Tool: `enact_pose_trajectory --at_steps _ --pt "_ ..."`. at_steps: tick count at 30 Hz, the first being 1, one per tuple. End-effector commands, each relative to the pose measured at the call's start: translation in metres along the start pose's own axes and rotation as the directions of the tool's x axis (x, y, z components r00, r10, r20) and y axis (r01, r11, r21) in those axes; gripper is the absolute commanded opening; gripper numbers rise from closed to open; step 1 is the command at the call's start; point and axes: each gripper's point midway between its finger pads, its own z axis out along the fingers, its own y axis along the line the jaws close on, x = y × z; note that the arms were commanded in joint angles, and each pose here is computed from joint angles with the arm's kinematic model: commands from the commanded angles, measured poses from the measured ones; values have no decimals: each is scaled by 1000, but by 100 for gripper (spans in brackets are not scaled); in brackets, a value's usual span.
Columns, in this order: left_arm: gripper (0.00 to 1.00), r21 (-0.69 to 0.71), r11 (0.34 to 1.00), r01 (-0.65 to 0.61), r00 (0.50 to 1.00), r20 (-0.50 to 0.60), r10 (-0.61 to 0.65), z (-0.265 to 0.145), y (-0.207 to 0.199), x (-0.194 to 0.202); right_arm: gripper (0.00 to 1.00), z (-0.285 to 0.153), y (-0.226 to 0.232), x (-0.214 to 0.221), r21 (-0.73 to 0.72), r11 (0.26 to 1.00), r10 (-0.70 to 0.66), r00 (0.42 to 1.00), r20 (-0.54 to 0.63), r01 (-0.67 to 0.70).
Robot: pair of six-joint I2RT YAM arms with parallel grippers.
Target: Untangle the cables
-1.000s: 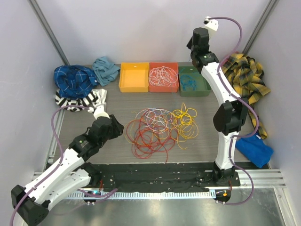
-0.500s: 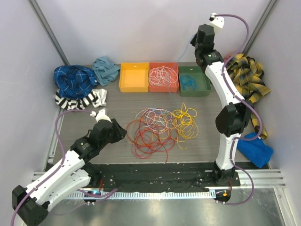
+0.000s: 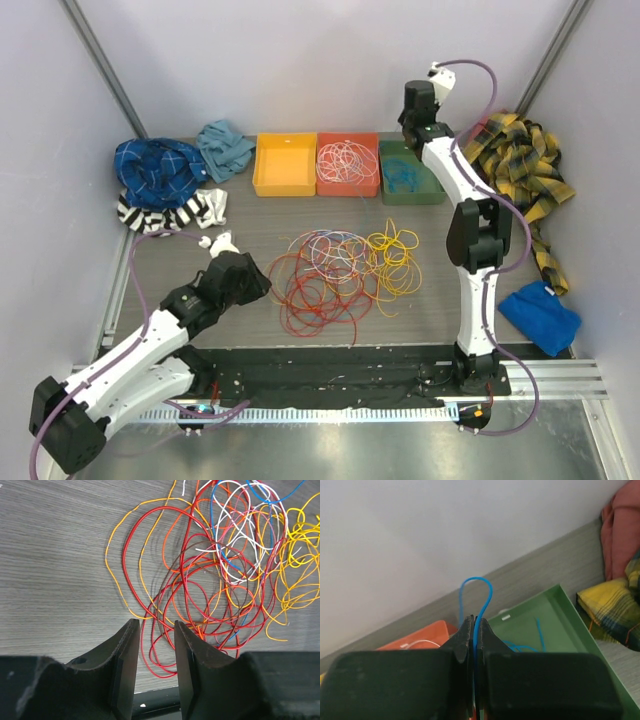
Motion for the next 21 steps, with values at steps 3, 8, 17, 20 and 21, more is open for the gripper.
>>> enact_pose_trajectory --at_steps 3,8,17,20,21 --pt "38 28 1000 12 1000 27 -13 3 -11 -10 1 25 -39 31 88 995 61 997 -48 -56" --pt "38 29 999 13 999 31 -14 5 -11 -10 30 35 -63 52 134 989 74 989 -126 -57" --pt "38 53 998 20 1000 -4 -20 6 -17 -4 75 -2 -66 18 119 989 100 993 -70 -91" --pt "38 62 998 30 1000 4 -30 3 -16 -4 76 -21 -57 15 91 992 90 995 -51 -85" --pt "38 65 997 32 999 7 -33 3 -16 -4 78 -34 -54 0 79 992 99 995 -18 -97"
